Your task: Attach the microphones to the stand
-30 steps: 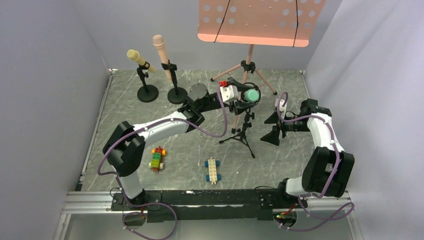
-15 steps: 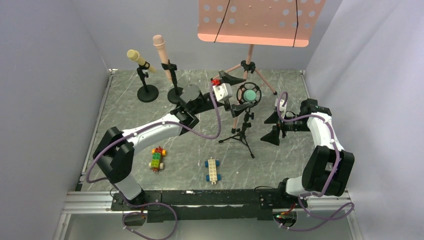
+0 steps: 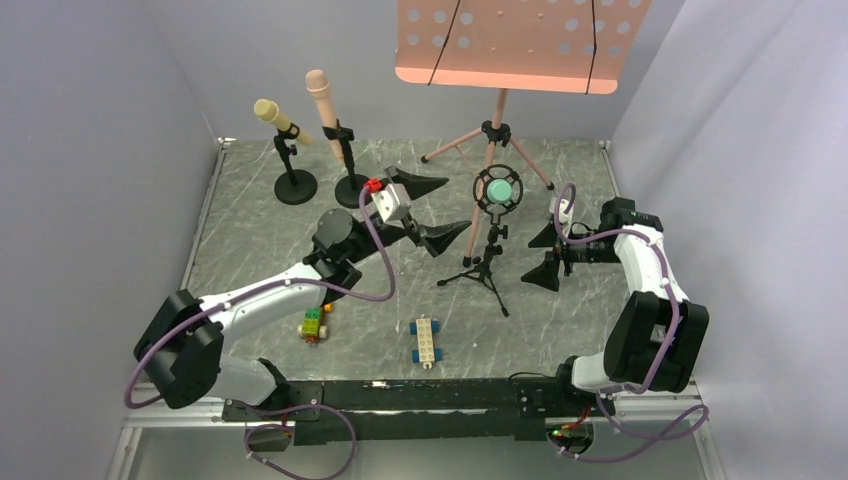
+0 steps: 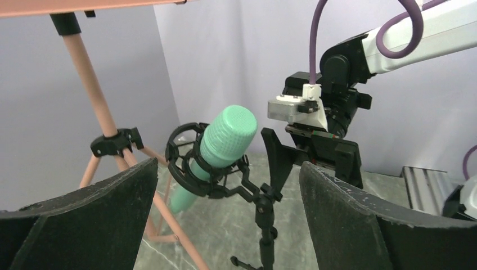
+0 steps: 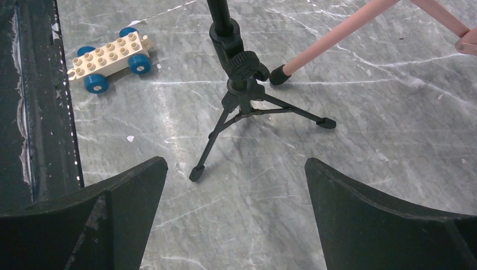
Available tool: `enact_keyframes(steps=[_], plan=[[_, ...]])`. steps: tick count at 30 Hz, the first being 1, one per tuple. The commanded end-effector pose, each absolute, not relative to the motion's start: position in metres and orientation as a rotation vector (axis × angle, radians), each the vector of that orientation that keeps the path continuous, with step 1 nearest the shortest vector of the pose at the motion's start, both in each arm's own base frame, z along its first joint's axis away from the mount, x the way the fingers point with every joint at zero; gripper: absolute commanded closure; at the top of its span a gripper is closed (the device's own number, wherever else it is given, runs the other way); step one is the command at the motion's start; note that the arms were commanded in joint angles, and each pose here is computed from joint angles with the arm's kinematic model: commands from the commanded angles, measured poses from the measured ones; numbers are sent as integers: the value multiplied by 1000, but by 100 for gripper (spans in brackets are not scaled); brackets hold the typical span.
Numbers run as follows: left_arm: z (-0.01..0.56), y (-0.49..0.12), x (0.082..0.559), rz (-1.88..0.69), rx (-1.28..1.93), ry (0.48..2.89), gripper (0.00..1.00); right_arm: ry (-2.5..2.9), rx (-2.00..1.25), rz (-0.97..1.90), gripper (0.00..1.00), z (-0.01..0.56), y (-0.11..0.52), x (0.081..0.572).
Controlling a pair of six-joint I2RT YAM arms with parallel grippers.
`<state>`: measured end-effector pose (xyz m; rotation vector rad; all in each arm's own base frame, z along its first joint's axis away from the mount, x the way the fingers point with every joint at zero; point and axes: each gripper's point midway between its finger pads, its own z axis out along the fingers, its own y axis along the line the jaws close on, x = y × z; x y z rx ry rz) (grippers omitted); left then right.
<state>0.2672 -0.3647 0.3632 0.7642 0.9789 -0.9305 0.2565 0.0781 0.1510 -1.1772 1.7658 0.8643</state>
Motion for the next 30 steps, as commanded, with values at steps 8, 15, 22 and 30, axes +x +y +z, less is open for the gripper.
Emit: enact_keyframes(steps=[8,15,22,30], plan=[[313,-356,249,-1037,741,1121,1,1707,-1186,845,0,162,77,265],[278,-364,260,-1046,724,1208,1,1708,-1186,844,0,161,77,265],[249,-375,269,-1005,716,1280,1,1706,-1192,836,0,161,77,265],[224,-389,264,-975,745,1335,1,1708,-1197,838,0,161,77,264]])
